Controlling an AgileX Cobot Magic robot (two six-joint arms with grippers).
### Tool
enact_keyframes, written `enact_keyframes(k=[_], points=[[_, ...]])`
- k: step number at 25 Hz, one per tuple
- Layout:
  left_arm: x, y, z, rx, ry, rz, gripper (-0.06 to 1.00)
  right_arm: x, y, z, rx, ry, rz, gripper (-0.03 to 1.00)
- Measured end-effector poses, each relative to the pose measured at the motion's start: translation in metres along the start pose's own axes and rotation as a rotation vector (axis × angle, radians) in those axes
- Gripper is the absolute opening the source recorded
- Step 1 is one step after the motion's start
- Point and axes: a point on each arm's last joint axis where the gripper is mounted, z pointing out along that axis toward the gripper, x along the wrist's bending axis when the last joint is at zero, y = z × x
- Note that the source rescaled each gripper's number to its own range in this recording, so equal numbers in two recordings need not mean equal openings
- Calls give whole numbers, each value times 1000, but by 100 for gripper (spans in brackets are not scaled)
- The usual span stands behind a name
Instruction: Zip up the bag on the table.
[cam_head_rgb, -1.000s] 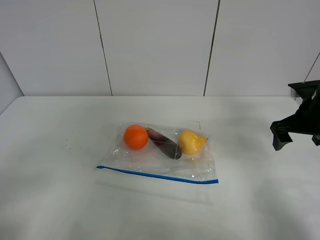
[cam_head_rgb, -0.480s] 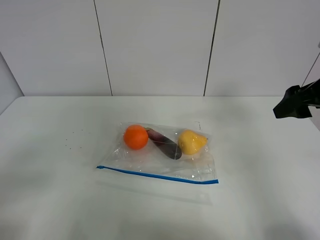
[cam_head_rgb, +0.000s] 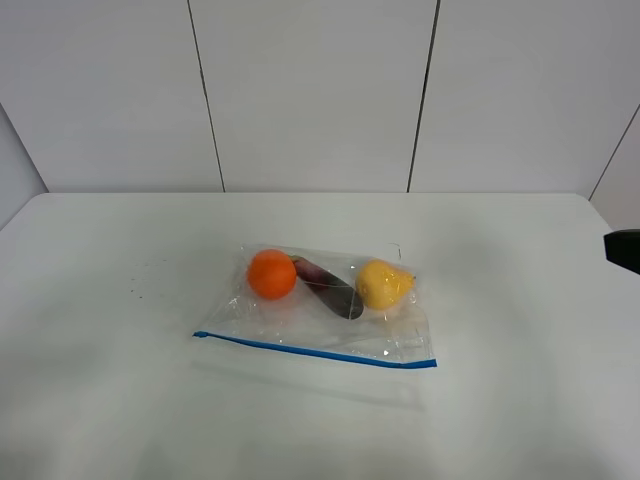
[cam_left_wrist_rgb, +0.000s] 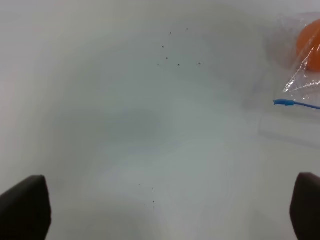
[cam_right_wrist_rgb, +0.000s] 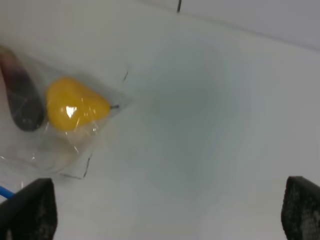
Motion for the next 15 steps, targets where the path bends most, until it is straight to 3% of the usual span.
enact_keyframes(k=[9,15], points=[[0,0,0,0,0,0,100,17,-40,-51,-202,-45,33,100],[0,0,0,0,0,0,100,23,-67,-64,-184,-74,52,100]])
